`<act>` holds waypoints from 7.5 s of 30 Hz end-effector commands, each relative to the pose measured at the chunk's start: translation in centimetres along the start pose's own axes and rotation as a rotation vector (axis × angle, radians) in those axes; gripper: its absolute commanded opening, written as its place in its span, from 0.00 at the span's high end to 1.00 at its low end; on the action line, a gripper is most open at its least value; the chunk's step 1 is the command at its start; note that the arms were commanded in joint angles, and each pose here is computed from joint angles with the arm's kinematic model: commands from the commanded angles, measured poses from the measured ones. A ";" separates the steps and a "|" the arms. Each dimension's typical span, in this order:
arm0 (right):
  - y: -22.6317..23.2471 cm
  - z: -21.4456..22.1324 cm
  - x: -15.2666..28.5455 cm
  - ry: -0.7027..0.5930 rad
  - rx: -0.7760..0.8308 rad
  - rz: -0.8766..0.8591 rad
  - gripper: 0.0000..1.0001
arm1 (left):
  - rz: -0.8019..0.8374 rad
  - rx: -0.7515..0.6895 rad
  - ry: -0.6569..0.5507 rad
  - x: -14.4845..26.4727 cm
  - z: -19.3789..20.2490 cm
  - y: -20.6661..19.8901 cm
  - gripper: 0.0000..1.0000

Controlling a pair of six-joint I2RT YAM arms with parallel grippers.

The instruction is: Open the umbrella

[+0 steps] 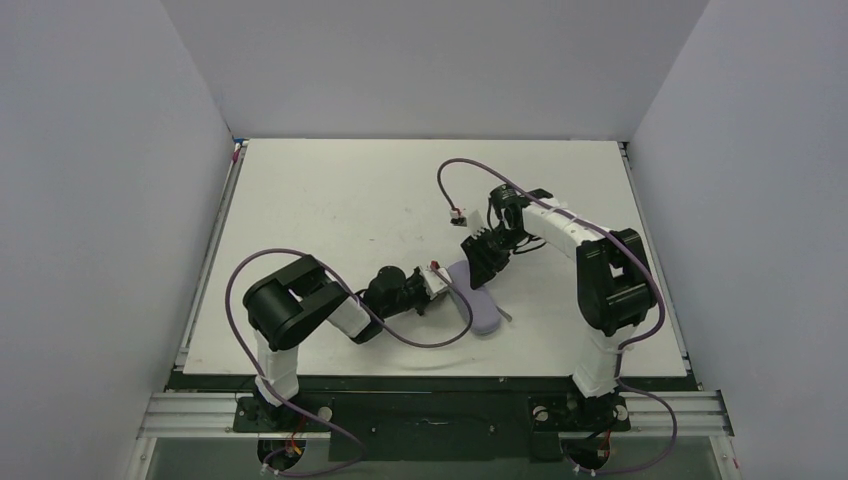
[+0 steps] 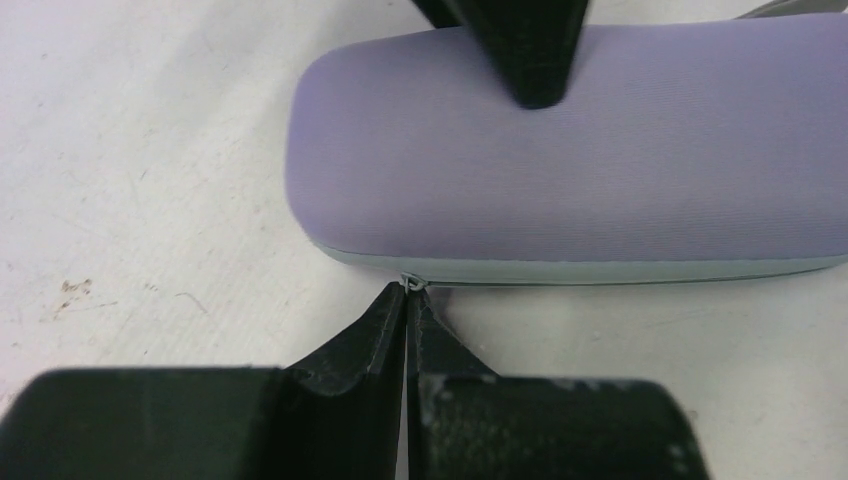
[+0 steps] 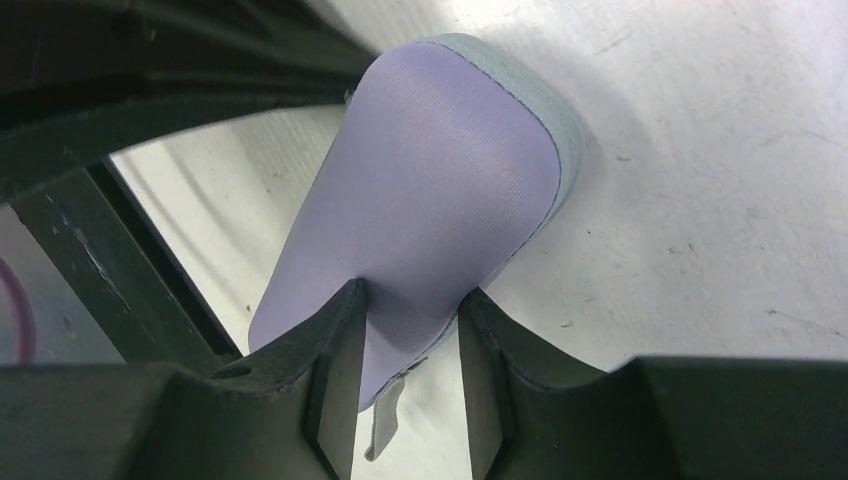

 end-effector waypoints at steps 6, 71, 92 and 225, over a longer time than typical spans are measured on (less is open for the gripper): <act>0.0 0.6 -0.1 0.191 0.308 -0.028 0.84 | -0.152 0.041 -0.054 0.4 -2.3 3.2 1.00; -6.2 3.7 3.6 0.144 -0.048 0.418 1.00 | 0.017 -0.059 0.004 2.6 -1.1 -2.3 1.00; -3.8 -7.2 6.2 -0.088 0.278 0.385 0.51 | 0.102 -0.112 -0.034 1.8 -1.7 -3.7 1.00; 9.0 -6.1 -0.6 -0.069 0.193 -0.198 0.17 | -0.058 1.302 -0.111 3.3 -6.4 7.0 0.03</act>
Point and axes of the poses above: each gripper's point midway between its finger pads, its own x axis back along the fingers, its own y axis along the line the jaws close on, z = x × y, the point moved 7 cm from there along x, back along the fingers
